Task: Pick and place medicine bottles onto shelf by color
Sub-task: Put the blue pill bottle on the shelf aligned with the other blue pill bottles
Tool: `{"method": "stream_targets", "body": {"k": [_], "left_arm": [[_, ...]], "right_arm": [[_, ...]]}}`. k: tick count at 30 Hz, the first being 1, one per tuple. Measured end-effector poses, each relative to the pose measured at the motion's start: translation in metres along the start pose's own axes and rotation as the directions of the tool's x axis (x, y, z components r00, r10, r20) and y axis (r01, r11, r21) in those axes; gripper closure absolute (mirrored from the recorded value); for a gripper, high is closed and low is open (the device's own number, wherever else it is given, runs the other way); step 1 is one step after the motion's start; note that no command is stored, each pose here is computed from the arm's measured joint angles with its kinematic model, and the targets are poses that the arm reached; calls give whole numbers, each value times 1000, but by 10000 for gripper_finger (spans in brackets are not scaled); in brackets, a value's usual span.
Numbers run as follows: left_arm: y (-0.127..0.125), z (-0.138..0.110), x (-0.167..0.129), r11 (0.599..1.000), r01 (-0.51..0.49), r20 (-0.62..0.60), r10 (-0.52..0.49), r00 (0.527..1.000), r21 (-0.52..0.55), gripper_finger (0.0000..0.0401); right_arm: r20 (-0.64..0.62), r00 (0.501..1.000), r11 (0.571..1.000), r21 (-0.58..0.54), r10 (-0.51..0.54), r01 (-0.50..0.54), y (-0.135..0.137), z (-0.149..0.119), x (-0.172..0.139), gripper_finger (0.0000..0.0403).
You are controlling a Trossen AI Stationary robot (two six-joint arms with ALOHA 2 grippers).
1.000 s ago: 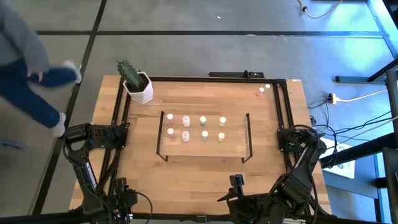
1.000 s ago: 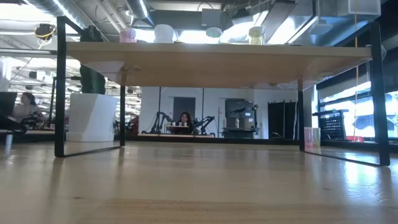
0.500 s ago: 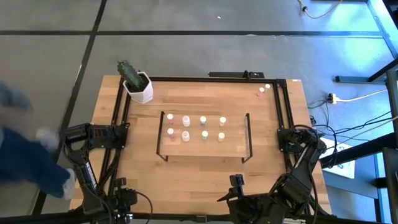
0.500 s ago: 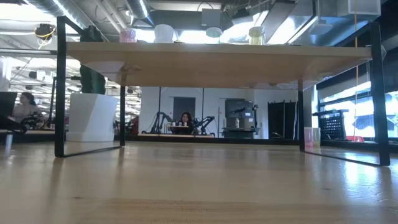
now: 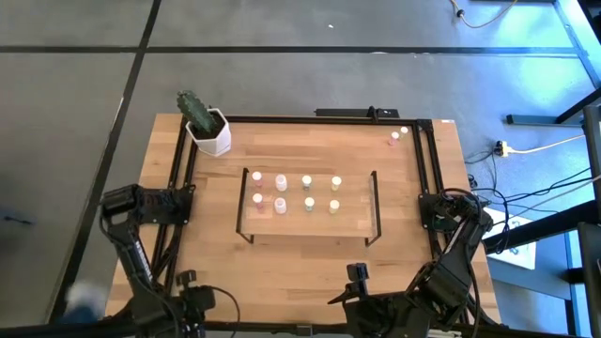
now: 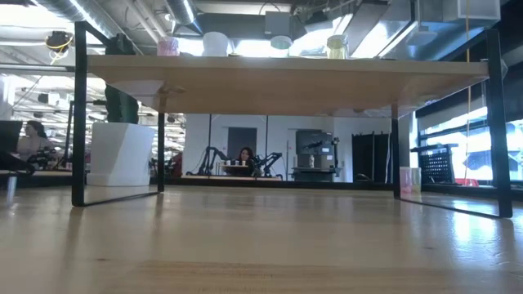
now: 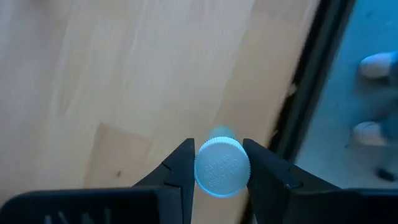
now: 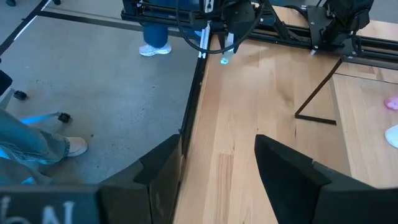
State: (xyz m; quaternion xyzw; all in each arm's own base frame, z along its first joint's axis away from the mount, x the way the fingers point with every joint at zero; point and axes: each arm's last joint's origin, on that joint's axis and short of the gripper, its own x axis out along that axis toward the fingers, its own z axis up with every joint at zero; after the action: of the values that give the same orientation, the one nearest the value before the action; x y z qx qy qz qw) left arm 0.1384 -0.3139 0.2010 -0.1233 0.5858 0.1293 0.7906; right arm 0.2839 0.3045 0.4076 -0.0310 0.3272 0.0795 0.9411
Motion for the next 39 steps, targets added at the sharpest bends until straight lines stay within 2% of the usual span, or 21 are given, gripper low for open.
{"method": "stream_targets", "body": {"k": [2,7,11,21,25,33,39], "left_arm": [[-3,11,-4,1000,15,3,-15,1000,-15,298],[-11,42,-13,998,55,36,-56,998,27,298],[-11,75,-17,995,69,62,-73,995,66,298],[-4,143,-7,987,109,154,-128,980,121,298],[-1,159,-1,984,113,177,-137,975,136,298],[9,178,9,991,61,205,-86,975,122,298],[12,188,15,995,37,226,-57,972,92,298]], "right_arm": [[0,1000,1000,0,0,0,0,0,0,196],[6,1000,1000,3,-11,11,0,0,0,196],[24,997,997,18,-79,79,-3,0,0,196],[6,992,992,23,-124,124,-5,-4,0,196],[6,992,992,22,-124,124,-5,-4,0,196],[2,993,993,19,-116,116,-5,-4,1,196],[-51,999,999,-33,-19,18,-2,-5,1,196]]}}
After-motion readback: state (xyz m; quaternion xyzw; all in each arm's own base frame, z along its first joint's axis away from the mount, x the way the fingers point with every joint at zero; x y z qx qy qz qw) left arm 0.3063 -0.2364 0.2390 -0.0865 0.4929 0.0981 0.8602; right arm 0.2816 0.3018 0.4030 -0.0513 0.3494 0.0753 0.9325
